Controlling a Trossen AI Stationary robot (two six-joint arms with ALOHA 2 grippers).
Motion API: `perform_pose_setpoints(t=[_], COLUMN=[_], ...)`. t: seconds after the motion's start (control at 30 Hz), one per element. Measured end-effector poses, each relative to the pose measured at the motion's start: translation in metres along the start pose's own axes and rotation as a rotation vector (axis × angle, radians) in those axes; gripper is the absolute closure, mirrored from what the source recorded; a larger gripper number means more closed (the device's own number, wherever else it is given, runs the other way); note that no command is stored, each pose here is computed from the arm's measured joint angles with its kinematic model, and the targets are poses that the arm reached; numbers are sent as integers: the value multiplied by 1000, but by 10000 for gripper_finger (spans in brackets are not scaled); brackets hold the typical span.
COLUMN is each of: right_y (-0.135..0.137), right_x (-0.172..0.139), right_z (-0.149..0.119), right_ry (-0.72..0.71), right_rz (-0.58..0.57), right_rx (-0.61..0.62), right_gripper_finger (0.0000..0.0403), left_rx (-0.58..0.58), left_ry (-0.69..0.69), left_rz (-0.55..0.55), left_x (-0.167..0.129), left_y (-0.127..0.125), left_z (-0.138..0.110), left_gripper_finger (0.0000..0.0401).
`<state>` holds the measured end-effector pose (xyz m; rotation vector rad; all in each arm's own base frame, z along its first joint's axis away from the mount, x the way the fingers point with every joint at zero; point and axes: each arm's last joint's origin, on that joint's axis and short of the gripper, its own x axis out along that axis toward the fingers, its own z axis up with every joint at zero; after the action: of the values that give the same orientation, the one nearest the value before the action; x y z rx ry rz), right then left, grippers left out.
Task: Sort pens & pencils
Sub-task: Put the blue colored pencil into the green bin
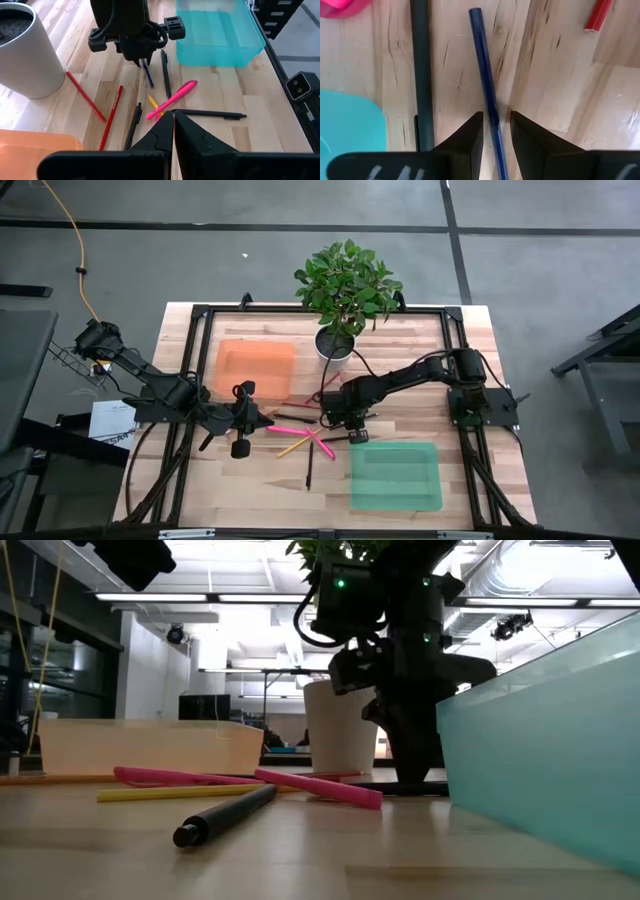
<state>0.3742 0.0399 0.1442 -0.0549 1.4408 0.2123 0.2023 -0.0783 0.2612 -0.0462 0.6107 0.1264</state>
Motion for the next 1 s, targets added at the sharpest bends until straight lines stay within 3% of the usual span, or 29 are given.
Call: perform_pose_setpoints(t=[0.67,1.0], right_y=[-4,-3], right_x=[0,0], right_z=[0,0], right_ry=[1,-1], right_rz=[-111,-67], right_rx=[47,39], right_gripper_finger=[314,314], left_rx=[0,0], left_ry=[0,-1], left_rz=[0,0], left_x=[0,0], left_y=[0,0], left_z=[0,0], left_gripper_finger=[396,396])
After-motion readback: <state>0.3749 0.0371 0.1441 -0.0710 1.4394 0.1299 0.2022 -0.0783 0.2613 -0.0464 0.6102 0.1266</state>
